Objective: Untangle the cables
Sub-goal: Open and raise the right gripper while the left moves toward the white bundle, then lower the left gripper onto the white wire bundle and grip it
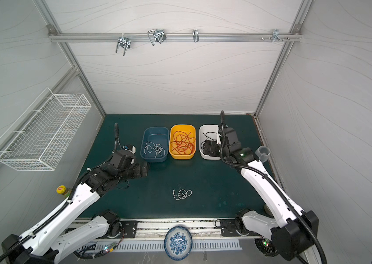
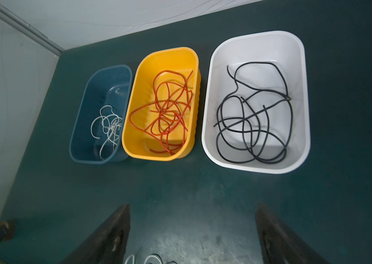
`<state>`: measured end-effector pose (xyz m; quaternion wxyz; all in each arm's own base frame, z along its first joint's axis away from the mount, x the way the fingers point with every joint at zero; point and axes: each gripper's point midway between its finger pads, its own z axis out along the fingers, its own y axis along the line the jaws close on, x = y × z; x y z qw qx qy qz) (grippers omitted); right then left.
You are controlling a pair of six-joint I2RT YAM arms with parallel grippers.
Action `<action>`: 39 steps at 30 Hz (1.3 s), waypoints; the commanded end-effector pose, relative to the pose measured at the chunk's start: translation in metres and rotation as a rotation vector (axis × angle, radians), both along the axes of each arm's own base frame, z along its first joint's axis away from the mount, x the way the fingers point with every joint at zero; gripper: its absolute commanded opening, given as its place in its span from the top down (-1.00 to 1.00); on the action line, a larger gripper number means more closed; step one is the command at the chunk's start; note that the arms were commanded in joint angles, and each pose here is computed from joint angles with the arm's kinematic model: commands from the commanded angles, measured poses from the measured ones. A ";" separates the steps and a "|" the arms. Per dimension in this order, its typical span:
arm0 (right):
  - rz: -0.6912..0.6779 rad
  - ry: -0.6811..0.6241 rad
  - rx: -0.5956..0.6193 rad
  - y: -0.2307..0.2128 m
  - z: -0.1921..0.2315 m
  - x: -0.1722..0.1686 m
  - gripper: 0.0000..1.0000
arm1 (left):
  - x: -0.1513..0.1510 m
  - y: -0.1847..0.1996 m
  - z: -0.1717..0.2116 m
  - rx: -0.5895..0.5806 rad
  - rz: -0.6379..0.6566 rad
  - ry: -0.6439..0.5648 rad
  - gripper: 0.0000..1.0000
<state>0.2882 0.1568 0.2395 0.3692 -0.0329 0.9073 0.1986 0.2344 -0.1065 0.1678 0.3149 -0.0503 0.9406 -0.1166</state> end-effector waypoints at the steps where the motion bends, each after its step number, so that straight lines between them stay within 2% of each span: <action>1: 0.041 0.006 -0.001 -0.006 0.003 -0.031 -0.98 | -0.007 -0.017 -0.002 -0.120 0.019 0.054 -0.94; 4: 0.054 -0.016 -0.027 -0.014 0.008 -0.050 -0.98 | -0.012 -0.030 -0.014 -0.157 0.015 0.081 -0.91; 14: 0.093 -0.037 -0.126 -0.041 0.009 -0.095 -0.98 | -0.021 -0.073 -0.053 -0.137 -0.017 0.128 -0.85; 19: 0.089 -0.062 -0.180 -0.054 0.003 -0.102 -0.98 | -0.024 -0.098 -0.066 -0.154 -0.045 0.142 -0.83; 33: 0.053 -0.138 -0.186 -0.065 0.002 -0.106 -0.98 | -0.039 -0.146 -0.107 -0.145 -0.094 0.222 -0.65; 39: 0.064 -0.143 -0.188 -0.063 0.000 -0.108 -0.98 | -0.044 -0.167 -0.121 -0.127 -0.132 0.253 -0.43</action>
